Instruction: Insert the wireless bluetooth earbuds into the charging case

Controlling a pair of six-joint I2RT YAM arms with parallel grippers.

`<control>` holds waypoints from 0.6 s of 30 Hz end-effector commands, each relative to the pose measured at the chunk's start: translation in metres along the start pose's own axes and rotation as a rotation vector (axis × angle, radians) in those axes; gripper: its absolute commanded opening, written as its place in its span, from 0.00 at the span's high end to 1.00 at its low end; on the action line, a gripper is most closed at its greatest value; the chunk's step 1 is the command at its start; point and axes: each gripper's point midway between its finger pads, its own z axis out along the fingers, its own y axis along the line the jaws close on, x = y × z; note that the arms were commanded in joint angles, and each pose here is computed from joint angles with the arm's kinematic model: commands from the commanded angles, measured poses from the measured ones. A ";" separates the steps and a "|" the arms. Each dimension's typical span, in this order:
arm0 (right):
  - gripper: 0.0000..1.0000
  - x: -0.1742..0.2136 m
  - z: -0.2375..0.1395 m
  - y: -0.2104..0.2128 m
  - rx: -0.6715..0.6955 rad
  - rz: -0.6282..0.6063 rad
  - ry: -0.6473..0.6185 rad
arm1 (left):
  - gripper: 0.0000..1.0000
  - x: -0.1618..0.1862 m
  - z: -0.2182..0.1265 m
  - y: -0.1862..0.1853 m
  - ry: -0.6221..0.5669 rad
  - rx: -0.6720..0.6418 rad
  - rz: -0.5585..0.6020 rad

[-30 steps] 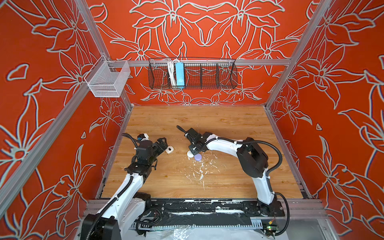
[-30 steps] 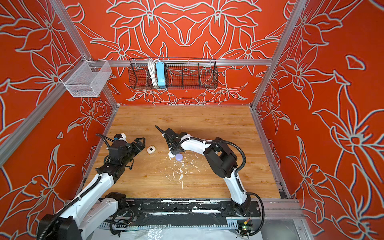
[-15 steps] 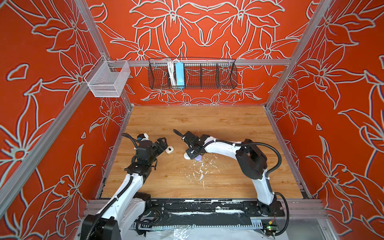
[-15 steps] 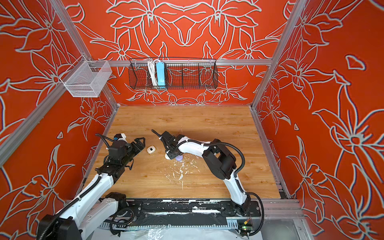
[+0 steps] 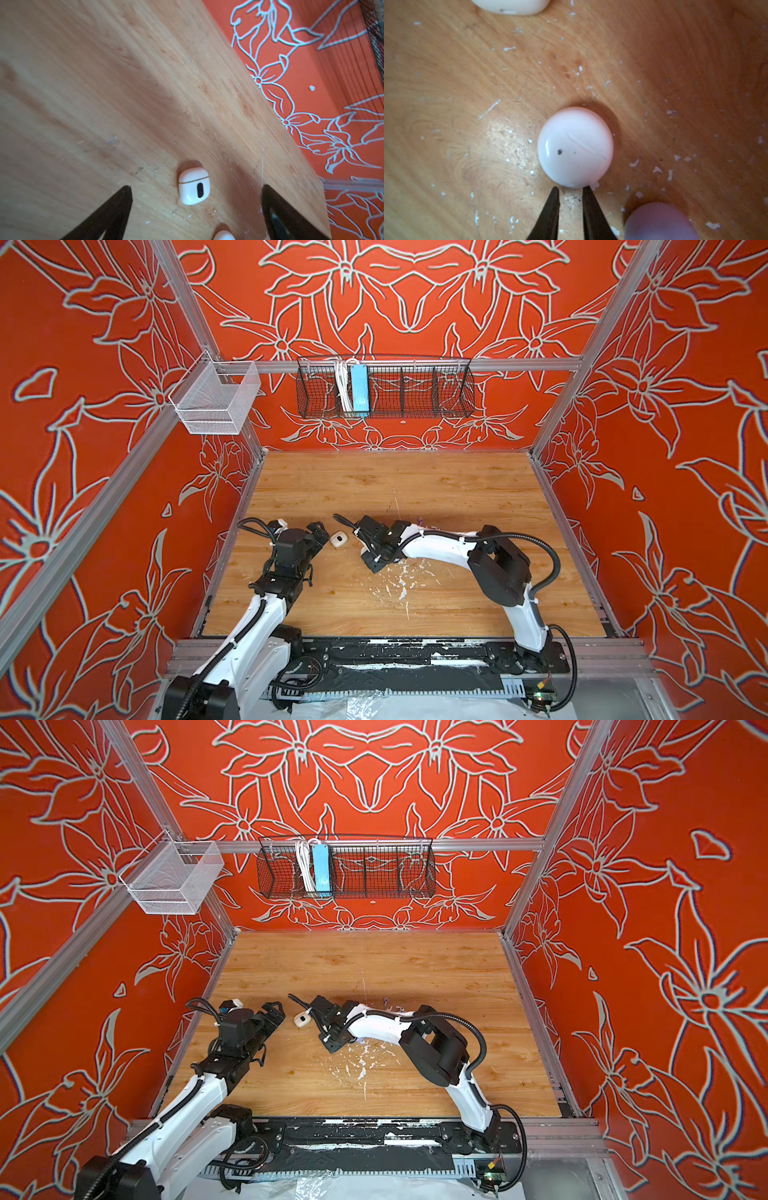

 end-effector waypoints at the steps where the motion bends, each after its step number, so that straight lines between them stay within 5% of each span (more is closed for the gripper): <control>1: 0.76 -0.005 -0.009 0.011 -0.035 0.003 -0.028 | 0.05 -0.021 -0.010 0.023 -0.120 -0.111 -0.110; 12: 0.36 -0.013 -0.031 -0.011 0.057 -0.178 -0.133 | 0.06 -0.020 -0.011 0.022 -0.113 -0.112 -0.121; 18: 0.23 -0.010 -0.027 0.010 -0.092 -0.389 -0.174 | 0.06 -0.020 -0.010 0.007 -0.087 -0.053 -0.077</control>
